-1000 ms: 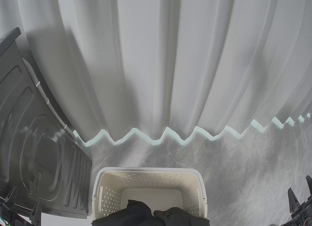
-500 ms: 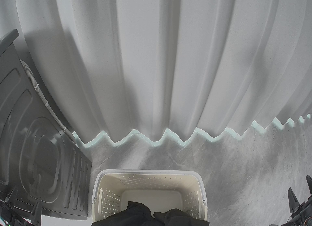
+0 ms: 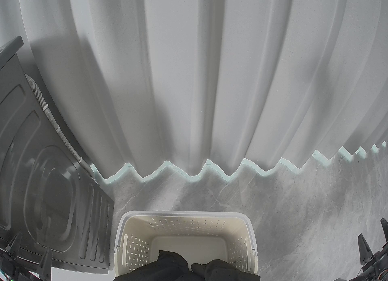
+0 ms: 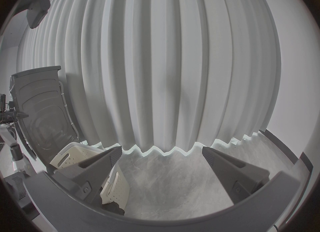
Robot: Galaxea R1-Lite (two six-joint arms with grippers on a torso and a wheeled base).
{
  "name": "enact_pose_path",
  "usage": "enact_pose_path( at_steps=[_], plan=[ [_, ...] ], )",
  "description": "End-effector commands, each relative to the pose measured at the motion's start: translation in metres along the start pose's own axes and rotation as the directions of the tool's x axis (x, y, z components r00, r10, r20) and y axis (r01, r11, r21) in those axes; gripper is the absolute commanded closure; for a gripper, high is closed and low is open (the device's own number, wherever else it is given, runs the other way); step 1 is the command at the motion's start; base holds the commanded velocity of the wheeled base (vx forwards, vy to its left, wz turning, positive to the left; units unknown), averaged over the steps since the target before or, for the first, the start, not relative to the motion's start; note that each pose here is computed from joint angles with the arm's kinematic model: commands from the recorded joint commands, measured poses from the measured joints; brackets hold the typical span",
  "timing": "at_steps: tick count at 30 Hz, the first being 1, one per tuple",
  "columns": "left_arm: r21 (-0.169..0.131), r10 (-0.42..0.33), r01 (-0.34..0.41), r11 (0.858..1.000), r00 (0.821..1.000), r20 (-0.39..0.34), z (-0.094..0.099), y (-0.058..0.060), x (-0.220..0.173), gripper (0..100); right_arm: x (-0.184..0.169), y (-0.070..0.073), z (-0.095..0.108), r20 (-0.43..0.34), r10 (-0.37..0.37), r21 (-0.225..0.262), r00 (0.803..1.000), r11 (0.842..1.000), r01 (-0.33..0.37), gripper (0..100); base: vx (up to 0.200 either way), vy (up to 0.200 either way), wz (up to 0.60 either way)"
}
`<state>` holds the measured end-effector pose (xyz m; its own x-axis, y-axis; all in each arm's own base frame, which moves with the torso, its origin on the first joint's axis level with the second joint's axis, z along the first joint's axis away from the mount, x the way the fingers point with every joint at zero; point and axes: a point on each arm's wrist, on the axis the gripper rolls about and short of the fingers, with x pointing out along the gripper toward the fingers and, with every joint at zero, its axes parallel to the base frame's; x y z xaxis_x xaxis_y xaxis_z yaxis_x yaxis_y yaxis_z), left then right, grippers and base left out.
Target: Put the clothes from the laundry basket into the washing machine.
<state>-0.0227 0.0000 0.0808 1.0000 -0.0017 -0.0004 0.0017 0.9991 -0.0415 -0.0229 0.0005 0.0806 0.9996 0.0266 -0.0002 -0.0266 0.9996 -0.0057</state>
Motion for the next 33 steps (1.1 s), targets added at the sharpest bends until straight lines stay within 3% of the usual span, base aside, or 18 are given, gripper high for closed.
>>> enact_pose_path(
  at_steps=[1, 9, 33],
  plan=[
    [0.000, 0.000, 0.000, 1.000, 1.000, 0.000, -0.0048, 0.0002, -0.0001, 0, 0.0001, 0.0000, -0.0052, -0.001, 0.001, 0.000, 1.000, 1.000, -0.001, 0, 0.000, 0.000, 0.00],
    [0.000, 0.000, 0.000, 1.000, 1.000, 0.000, -0.0048, 0.0002, -0.0001, 0, 0.0001, 0.0000, -0.0052, -0.001, 0.001, 0.000, 1.000, 1.000, -0.001, 0, 0.075, 0.000, 0.00],
    [0.000, 0.000, 0.000, 1.000, 1.000, 0.000, -0.0048, 0.0002, -0.0001, 0, 0.0001, 0.0000, -0.0052, -0.001, 0.001, 0.000, 1.000, 1.000, -0.001, 0, 0.000, 0.000, 0.00]
  ],
)
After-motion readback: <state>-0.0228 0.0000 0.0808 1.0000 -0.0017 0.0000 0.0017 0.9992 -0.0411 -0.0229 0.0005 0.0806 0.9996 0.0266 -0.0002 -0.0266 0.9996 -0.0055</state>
